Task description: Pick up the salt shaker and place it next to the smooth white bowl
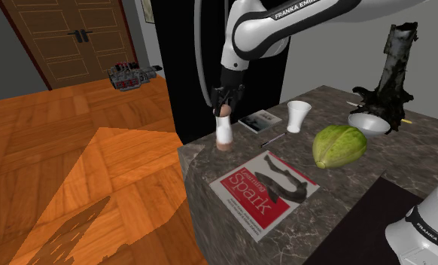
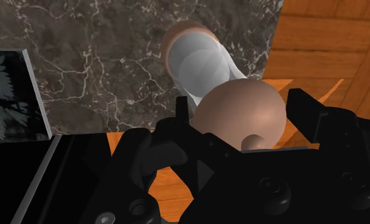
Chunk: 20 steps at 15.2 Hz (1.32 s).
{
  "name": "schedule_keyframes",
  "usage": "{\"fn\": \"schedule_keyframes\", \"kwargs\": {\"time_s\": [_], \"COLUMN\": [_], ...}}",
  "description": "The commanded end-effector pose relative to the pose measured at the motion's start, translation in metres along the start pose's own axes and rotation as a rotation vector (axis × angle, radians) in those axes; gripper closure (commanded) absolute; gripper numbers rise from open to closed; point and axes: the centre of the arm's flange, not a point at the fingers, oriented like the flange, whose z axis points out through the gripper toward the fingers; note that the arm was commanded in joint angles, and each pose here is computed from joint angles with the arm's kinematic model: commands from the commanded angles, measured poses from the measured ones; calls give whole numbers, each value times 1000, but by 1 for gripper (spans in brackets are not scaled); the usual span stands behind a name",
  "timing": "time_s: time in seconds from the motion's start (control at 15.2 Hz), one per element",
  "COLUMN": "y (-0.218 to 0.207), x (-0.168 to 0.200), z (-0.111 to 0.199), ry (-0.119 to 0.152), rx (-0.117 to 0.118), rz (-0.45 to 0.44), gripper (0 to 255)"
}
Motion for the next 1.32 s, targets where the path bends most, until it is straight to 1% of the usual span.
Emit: {"fn": "schedule_keyframes", "kwargs": {"time_s": [0.0,1.25], "y": [-2,-19], "x": [2,12], "z": [-11,-109], "ry": [0,0], "rx": [0,0], "rz": [0,0], "gripper": [255,255]}}
